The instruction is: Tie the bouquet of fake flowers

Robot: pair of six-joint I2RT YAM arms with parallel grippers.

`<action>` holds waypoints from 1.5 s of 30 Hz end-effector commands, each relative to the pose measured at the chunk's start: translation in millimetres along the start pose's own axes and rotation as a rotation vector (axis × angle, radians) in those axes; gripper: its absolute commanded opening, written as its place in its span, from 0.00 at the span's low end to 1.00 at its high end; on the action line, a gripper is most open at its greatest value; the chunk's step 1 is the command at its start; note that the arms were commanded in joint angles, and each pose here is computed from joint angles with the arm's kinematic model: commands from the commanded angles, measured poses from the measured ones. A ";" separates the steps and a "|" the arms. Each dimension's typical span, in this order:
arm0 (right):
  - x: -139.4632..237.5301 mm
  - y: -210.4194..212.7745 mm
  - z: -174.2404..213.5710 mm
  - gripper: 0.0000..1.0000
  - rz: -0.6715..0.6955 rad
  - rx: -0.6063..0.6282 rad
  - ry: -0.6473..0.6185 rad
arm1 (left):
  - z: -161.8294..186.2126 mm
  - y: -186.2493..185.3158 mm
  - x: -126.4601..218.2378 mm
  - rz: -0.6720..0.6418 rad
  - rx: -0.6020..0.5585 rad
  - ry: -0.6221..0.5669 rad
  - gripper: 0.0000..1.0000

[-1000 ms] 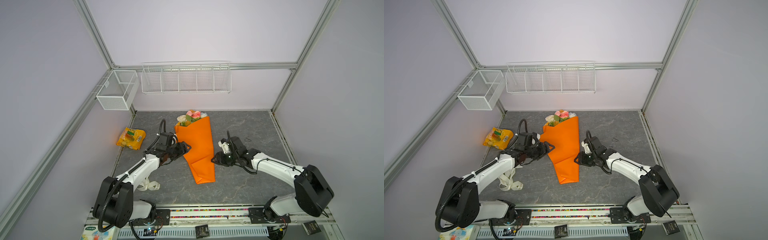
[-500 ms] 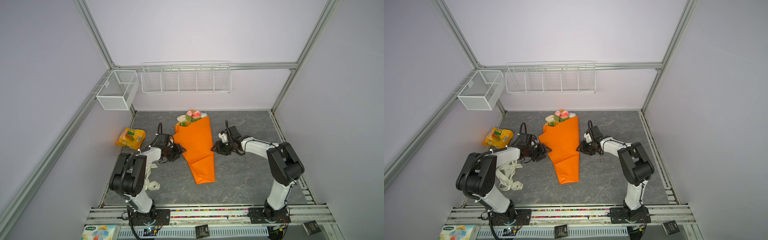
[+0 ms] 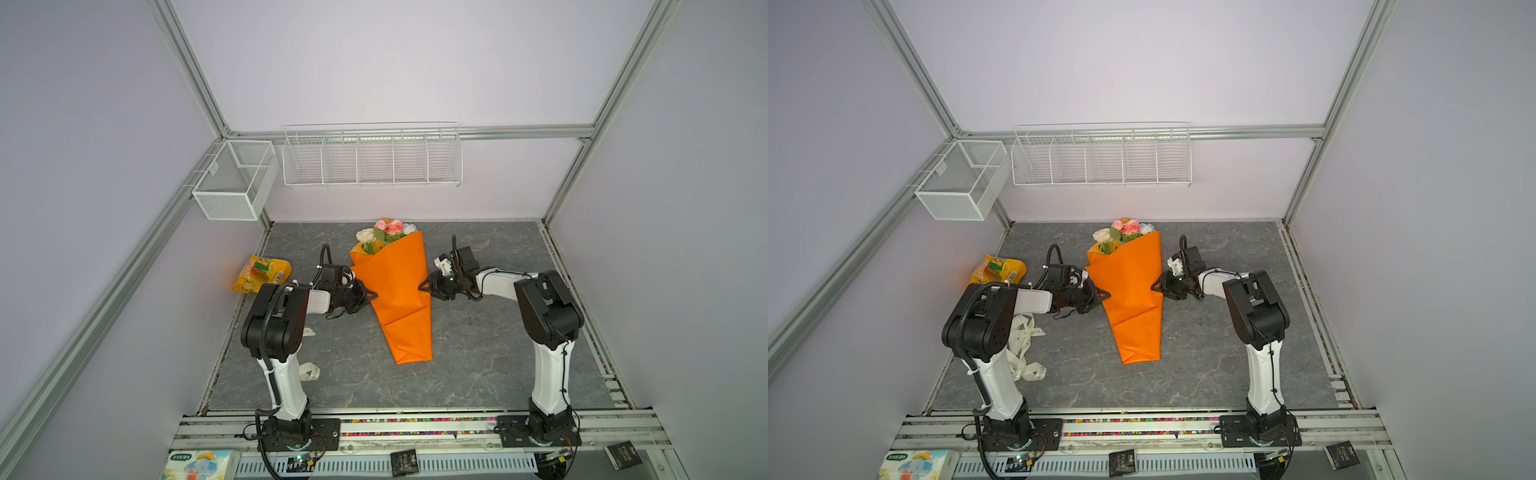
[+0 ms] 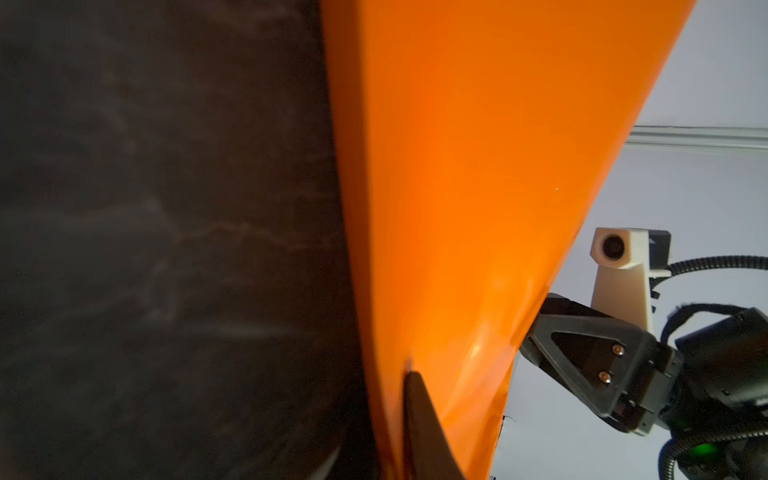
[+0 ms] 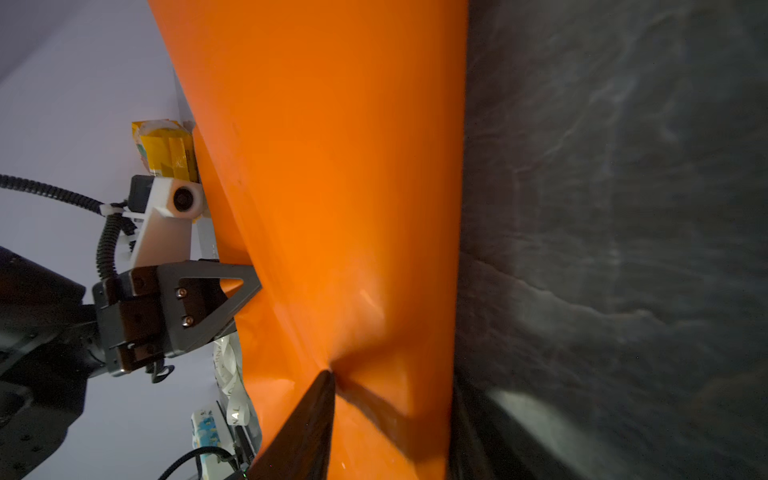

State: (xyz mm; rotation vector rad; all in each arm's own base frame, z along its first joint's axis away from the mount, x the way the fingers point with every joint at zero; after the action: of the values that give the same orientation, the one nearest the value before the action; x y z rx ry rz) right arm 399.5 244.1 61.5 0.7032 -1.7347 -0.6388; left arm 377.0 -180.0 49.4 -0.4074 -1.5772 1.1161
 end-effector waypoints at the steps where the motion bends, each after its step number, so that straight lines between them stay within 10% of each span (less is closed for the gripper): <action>1: 5.8 -13.4 -4.5 0.37 -0.022 -0.035 -0.031 | -5.0 -15.9 -14.1 0.033 -0.039 0.016 0.12; 18: 57.0 -56.2 0.8 0.31 -0.086 -0.084 -0.078 | 16.5 -50.9 -81.7 0.050 -0.096 0.097 0.05; 25: 67.3 -77.3 2.6 0.12 -0.036 -0.134 -0.129 | 21.5 -55.4 -84.4 0.075 -0.101 0.110 0.03; 45: 158.9 -151.4 25.0 0.12 0.085 -0.244 -0.240 | 76.3 -112.0 -173.3 0.113 -0.157 0.184 0.02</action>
State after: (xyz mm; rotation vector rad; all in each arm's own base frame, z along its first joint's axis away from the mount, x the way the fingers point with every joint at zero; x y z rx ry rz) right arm 368.5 39.2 48.0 0.3931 -1.8522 -0.9075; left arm 391.1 -386.7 50.8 -0.7193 -1.4837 0.9895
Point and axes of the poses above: each gripper's point midway between its finger pads, its own x axis back along the fingers, its own y axis along the line the jaws close on, z = x × y, the point moved 4 cm from there along x, back along the fingers, and after that the axes turned 7 degrees about x, right-handed, at the moved point
